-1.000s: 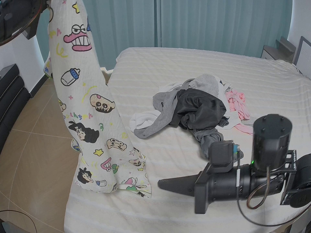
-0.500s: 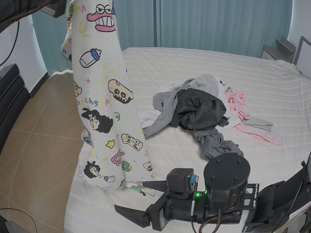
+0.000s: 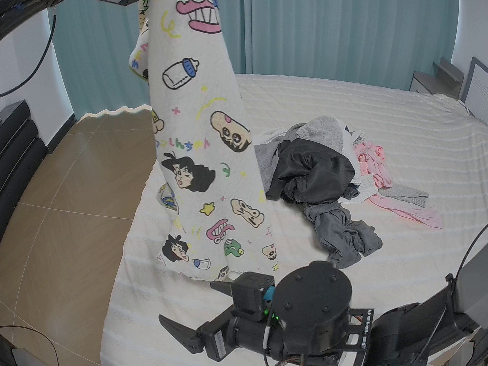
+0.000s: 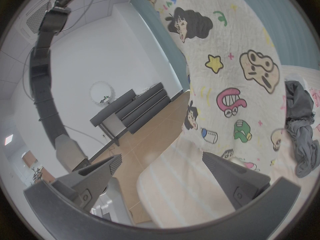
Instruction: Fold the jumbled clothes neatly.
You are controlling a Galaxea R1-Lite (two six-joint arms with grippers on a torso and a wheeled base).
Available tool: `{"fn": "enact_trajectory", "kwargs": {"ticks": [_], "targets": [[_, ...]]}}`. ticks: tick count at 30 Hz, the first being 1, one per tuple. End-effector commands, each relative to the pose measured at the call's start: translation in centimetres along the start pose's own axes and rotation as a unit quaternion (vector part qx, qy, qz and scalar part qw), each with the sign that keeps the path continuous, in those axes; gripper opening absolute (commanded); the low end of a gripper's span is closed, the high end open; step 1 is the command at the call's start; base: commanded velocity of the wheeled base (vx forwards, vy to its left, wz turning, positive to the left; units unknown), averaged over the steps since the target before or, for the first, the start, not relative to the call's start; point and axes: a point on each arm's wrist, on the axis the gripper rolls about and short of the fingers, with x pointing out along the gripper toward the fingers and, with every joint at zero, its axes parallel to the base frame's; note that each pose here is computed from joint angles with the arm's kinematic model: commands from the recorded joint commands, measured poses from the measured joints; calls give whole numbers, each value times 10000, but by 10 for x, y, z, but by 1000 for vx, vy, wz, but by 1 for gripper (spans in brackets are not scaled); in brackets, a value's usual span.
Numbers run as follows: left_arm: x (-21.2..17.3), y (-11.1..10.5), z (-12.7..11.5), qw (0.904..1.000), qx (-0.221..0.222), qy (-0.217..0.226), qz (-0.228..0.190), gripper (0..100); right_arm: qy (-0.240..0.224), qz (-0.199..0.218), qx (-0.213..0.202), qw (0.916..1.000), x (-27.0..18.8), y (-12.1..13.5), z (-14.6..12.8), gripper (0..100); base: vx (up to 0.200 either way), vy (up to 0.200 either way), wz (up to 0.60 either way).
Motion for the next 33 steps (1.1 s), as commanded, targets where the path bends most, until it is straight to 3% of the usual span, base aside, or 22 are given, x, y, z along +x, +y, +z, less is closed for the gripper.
{"fn": "enact_trajectory", "kwargs": {"ticks": [1, 4, 5, 12, 15, 21, 33], "targets": [[-2, -8, -8, 9992, -275, 249, -152, 0, 1, -198, 7, 9998, 12, -8, -2, 100, 0, 0, 0], [-4, -10, -11, 9984, -385, 353, -196, 0, -30, -340, 11, 9994, 16, -12, -3, 100, 0, 0, 0], [-5, -10, -15, 9974, -481, 501, -177, 0, -277, -783, 36, 9965, 29, -22, 5, 100, 0, 0, 0], [-7, -12, -20, 9964, -535, 633, -198, 0, -597, -1279, 99, 9899, 44, -36, 18, 100, 0, 0, 0], [-8, -13, -23, 9954, -635, 693, -194, 0, -695, -1684, 4, 9833, 59, -42, 18, 100, 0, 0, 0], [-7, -10, -25, 9954, -604, 730, -116, 0, -745, -1998, -32, 9770, 64, -49, 18, 100, 0, 0, 0], [-7, -4, -29, 9953, -563, 782, -12, 0, -1087, -2788, 4, 9542, 61, -86, 39, 100, 0, 0, 0]]}}
